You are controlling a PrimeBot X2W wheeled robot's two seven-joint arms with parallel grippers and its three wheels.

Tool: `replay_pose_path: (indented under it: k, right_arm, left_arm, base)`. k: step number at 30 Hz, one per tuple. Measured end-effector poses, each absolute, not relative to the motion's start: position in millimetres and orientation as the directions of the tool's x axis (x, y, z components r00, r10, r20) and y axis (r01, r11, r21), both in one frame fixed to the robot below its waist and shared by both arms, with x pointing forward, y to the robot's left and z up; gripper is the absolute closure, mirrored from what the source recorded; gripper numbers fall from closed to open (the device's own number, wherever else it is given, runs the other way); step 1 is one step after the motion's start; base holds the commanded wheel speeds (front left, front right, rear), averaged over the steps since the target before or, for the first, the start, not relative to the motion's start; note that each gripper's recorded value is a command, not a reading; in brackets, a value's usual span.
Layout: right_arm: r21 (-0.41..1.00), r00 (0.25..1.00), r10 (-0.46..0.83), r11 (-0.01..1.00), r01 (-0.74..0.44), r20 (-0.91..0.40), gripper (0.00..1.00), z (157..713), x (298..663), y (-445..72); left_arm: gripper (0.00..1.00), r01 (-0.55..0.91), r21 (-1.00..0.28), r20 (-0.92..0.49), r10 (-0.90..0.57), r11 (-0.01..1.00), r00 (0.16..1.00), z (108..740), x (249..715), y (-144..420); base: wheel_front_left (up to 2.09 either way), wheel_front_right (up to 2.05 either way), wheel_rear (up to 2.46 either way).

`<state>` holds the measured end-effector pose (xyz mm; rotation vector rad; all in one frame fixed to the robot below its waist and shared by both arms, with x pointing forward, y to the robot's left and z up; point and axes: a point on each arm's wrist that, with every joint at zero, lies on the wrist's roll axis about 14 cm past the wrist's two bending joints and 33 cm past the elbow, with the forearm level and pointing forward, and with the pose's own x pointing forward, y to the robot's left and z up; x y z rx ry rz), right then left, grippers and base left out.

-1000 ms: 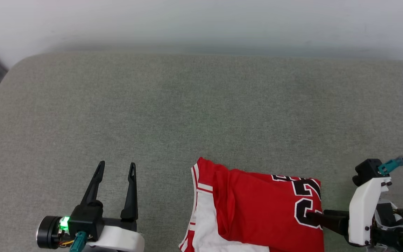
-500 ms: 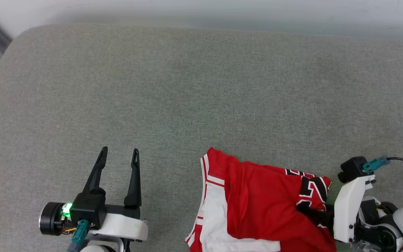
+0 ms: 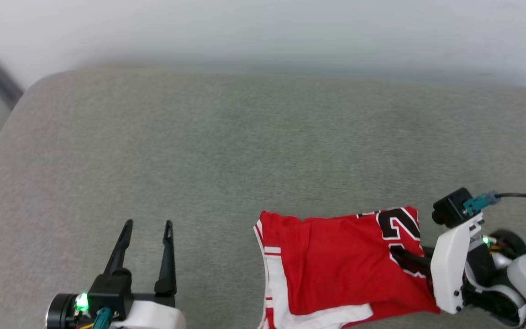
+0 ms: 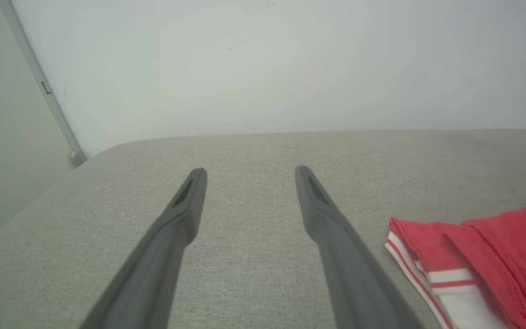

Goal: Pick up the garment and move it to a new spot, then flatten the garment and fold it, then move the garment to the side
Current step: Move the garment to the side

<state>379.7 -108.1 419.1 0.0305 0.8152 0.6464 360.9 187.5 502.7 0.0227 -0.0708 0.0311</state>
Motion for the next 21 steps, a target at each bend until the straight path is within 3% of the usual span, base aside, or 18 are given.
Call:
replay_pose_path:
  k: [4,9,14,21]
  right_arm:
    - [0.131,0.572,0.507,0.81,-0.571,-0.644,1.0,452.0,383.1,-131.6]
    - [-0.015,0.651,0.414,0.836,-0.548,-0.636,1.0,486.4,382.9,-176.5]
    - [-0.115,0.717,0.255,0.898,-0.425,-0.649,1.0,502.9,379.5,-242.7]
    - [-0.241,0.725,-0.023,0.95,-0.199,-0.688,1.0,494.3,379.4,-341.1]
  left_arm:
    - [0.0,-0.008,0.01,0.069,0.007,1.0,0.998,501.8,359.5,178.3]
    - [0.0,0.046,-0.006,0.066,-0.045,0.999,0.997,499.8,368.7,159.9]
    - [0.0,0.132,-0.02,0.077,-0.13,0.991,0.989,500.7,390.3,130.4]
    - [0.0,0.22,-0.026,0.067,-0.218,0.975,0.974,488.4,422.8,101.2]
  base:
    - [0.0,0.0,0.0]
    - [0.0,0.0,0.0]
    - [0.0,0.0,0.0]
    - [0.0,0.0,0.0]
